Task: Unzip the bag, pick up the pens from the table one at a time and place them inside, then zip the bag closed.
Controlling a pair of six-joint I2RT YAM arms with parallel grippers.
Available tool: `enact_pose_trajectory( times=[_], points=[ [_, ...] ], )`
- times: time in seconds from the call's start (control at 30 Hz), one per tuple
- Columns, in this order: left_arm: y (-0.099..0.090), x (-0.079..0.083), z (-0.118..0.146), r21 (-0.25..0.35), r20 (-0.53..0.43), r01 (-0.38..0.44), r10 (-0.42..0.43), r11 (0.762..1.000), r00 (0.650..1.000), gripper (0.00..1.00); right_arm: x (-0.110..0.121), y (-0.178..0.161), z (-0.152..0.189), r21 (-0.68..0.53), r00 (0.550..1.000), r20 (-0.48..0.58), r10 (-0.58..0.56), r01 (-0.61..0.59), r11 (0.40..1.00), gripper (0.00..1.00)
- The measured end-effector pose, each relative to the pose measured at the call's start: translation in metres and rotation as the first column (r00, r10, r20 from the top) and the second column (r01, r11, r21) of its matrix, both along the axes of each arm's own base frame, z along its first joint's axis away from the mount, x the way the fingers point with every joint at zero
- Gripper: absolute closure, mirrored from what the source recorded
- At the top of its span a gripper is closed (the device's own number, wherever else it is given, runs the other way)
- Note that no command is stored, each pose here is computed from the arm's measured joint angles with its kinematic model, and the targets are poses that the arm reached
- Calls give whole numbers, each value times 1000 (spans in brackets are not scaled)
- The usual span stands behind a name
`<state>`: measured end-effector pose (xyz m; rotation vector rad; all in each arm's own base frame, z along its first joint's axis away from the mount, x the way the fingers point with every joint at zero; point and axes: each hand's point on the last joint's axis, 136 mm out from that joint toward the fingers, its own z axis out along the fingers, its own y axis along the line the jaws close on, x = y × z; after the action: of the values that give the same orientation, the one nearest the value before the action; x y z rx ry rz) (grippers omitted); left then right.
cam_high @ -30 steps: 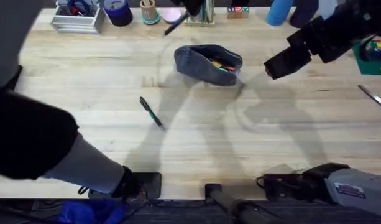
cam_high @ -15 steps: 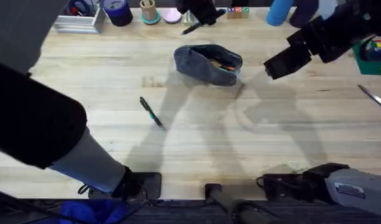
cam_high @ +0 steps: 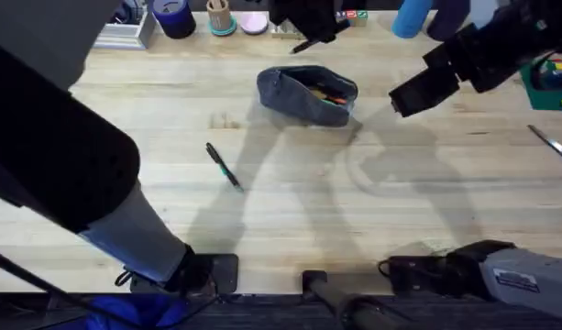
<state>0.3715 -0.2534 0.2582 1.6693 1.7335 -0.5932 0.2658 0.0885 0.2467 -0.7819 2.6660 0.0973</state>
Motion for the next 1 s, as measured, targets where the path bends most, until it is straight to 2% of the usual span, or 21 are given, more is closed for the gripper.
enact_pose_trajectory(
  times=[0.37, 0.53, 0.7, 1.0],
  points=[
    [-7, -4, -1, -19, -17, 24, -24, 1000, 1000, 959, 0, 0, 0, 0, 1000, 0, 0, 0, 1000, 6],
    [-16, -2, -23, -4, -66, 40, -41, 999, 997, 959, 0, 0, 0, 0, 1000, 0, 0, 0, 1000, 6],
    [-16, -3, -46, 29, -139, 40, -35, 999, 990, 959, 0, 0, 0, 0, 1000, 0, 0, 0, 1000, 5],
    [-15, -1, -62, 51, -176, 38, -28, 998, 984, 959, 0, 0, 0, 0, 1000, 0, 0, 0, 1000, 5]
  ],
)
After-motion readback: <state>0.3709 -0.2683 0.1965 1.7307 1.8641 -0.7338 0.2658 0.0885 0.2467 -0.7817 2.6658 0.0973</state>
